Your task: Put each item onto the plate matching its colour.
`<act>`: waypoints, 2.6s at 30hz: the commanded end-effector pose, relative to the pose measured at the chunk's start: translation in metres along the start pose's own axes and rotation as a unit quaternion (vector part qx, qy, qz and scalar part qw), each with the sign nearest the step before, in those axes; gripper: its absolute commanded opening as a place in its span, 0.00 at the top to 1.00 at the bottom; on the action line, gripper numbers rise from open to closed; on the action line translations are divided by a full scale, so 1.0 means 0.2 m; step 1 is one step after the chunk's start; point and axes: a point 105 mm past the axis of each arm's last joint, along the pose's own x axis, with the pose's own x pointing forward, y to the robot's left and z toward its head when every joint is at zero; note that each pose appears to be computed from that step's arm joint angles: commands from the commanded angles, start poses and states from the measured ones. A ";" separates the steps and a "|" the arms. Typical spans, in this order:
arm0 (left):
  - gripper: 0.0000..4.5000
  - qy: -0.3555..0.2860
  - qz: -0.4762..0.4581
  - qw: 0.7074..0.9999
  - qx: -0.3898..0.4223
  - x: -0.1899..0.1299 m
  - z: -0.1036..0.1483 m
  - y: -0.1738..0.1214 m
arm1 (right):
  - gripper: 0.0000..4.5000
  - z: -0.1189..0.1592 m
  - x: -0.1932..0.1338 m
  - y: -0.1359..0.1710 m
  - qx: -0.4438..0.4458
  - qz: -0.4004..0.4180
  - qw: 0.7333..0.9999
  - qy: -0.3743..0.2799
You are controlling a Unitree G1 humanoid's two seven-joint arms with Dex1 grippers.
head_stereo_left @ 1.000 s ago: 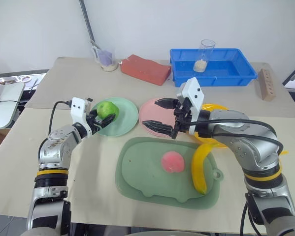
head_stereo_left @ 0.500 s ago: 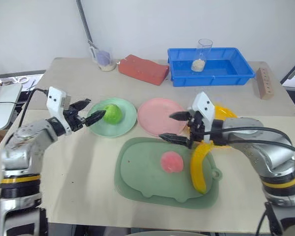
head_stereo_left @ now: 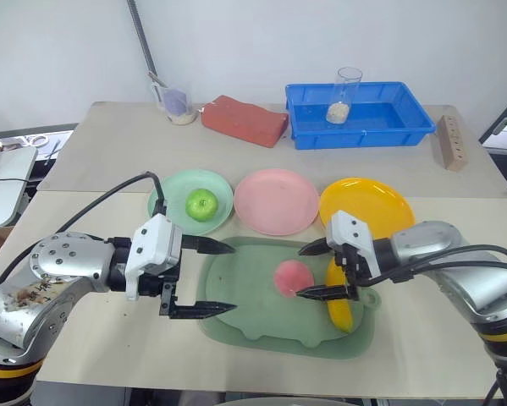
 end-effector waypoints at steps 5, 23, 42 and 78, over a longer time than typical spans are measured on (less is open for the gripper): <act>0.00 0.003 -0.002 1.000 0.014 -0.03 -0.01 -0.02 | 0.00 0.01 0.04 0.00 -0.024 -0.009 1.000 0.002; 0.00 -0.073 0.182 0.978 -0.071 -0.09 -0.01 0.24 | 0.54 0.28 -0.01 -0.23 0.007 -0.070 0.991 -0.117; 0.00 -0.107 0.312 0.935 -0.132 -0.11 -0.11 0.34 | 0.03 0.26 0.13 -0.81 0.086 -0.216 0.968 -0.096; 0.00 -0.043 -0.027 0.999 0.002 0.10 -0.01 -0.09 | 0.01 -0.18 -0.18 -0.13 -0.371 0.214 0.893 0.139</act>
